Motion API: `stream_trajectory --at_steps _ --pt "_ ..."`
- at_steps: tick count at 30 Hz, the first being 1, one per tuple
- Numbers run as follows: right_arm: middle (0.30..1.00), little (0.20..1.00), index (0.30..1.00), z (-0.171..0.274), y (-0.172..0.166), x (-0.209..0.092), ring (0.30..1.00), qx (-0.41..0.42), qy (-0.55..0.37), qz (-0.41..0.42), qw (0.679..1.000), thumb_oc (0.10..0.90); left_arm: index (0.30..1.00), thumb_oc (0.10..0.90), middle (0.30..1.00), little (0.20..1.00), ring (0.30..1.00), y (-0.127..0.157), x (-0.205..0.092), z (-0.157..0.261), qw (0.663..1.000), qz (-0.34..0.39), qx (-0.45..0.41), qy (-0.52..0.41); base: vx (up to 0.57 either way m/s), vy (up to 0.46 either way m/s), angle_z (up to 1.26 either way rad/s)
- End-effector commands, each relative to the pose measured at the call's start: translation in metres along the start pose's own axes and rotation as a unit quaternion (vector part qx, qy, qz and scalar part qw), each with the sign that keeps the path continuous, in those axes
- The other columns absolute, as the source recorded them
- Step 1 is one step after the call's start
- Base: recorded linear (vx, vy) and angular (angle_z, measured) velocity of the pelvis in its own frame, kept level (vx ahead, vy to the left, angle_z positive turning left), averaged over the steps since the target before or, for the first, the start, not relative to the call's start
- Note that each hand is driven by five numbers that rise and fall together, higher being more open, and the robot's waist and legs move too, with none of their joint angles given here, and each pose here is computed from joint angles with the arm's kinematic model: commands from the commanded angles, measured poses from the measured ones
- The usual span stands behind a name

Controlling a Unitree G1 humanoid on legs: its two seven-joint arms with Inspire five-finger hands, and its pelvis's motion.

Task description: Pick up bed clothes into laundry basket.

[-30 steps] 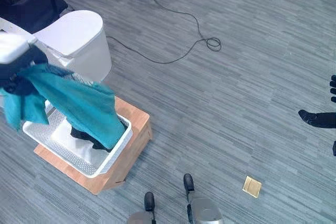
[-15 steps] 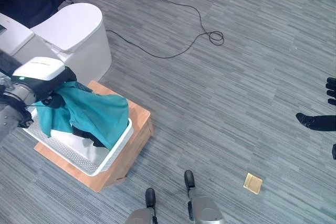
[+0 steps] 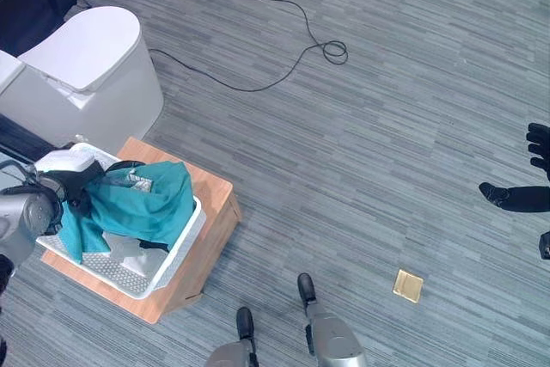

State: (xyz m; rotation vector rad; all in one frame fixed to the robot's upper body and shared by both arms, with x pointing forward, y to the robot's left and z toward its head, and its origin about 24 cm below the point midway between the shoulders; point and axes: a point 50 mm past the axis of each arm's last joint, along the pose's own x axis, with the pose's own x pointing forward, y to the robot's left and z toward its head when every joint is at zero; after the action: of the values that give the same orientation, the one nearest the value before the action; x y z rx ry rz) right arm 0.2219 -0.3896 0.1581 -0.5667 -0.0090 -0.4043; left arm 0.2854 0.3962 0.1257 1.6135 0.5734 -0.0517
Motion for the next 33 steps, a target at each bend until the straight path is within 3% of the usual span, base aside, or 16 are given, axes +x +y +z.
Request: stream_trajectory --at_steps 1,3,5,16,20,22,33 --pt "0.900 0.900 0.900 0.049 -0.029 0.005 0.900 -0.003 -0.118 -0.063 0.991 0.800 0.300 0.400 0.300 0.300 0.300 0.045 -0.014 -0.036 0.994 0.074 -0.015 0.072 0.00 0.000 0.00" --pt "0.900 0.900 0.900 0.047 -0.027 0.003 0.900 -0.003 -0.117 -0.060 0.991 0.800 0.300 0.400 0.300 0.300 0.300 0.043 -0.013 -0.036 0.993 0.083 -0.046 0.073 0.00 0.000 0.00" --pt "0.900 0.900 0.900 0.045 -0.029 0.001 0.900 -0.006 -0.113 -0.064 0.992 0.800 0.900 0.800 0.900 0.900 0.900 0.050 -0.017 -0.041 0.991 0.095 -0.047 0.082 0.02 -0.004 0.00" --pt "0.900 0.900 0.900 0.033 -0.022 -0.001 0.900 0.003 -0.092 -0.063 0.994 0.800 0.900 0.800 0.900 0.900 0.900 0.117 -0.052 -0.010 0.962 0.255 -0.084 -0.045 0.01 0.000 0.00" --pt "0.900 0.900 0.900 0.034 -0.026 0.002 0.900 0.008 -0.087 -0.060 0.994 0.800 0.900 0.800 0.900 0.900 0.900 0.137 -0.073 0.007 0.963 0.219 -0.089 -0.134 -0.01 0.002 0.01" --pt "0.900 0.900 0.900 0.032 -0.023 0.003 0.900 0.008 -0.082 -0.051 0.995 0.800 0.900 0.800 0.900 0.900 0.900 0.155 -0.092 0.013 0.957 0.234 -0.063 -0.162 0.05 0.008 0.05" --pt "0.900 0.900 0.900 0.027 -0.033 0.006 0.900 0.011 -0.062 -0.064 0.996 0.800 0.900 0.800 0.900 0.900 0.900 0.183 -0.119 0.008 0.947 0.280 -0.040 -0.149 0.00 -0.002 0.03"
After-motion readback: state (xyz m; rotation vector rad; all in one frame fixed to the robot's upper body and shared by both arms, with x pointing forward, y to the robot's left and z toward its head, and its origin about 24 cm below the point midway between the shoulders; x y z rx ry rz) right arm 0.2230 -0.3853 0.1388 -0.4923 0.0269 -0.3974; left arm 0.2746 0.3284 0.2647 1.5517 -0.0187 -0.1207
